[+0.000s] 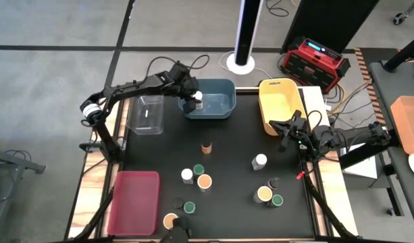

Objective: Sort spices by type
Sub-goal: Put the top white seasoning bottle into the blue bin

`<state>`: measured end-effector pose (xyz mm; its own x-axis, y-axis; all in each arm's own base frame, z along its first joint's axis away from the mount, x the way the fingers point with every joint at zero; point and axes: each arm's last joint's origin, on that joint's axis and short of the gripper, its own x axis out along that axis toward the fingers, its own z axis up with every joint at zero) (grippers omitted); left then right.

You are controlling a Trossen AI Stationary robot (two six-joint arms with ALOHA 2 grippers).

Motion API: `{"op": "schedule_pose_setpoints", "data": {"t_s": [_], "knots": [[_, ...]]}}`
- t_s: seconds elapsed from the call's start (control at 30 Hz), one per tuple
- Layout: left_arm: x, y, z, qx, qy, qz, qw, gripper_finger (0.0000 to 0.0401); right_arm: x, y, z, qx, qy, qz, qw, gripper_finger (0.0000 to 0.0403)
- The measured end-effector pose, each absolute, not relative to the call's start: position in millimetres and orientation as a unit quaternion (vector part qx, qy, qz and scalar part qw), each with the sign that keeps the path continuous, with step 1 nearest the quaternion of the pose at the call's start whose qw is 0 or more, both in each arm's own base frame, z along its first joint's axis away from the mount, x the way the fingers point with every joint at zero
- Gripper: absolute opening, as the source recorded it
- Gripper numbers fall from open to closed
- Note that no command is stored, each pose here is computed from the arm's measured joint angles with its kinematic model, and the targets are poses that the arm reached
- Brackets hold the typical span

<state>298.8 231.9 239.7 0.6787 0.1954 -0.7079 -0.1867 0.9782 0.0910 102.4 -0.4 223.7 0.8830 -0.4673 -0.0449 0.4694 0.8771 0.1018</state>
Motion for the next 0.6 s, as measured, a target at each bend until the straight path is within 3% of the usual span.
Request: {"op": "schedule_pose_setpoints", "data": {"t_s": [0.6], "knots": [[293.6,227.5,233.9,-0.025,0.421,0.093,0.902,0.0192,102.4,-0.4,223.7,0.058,0.009,-0.242,0.969,0.0013]]}}
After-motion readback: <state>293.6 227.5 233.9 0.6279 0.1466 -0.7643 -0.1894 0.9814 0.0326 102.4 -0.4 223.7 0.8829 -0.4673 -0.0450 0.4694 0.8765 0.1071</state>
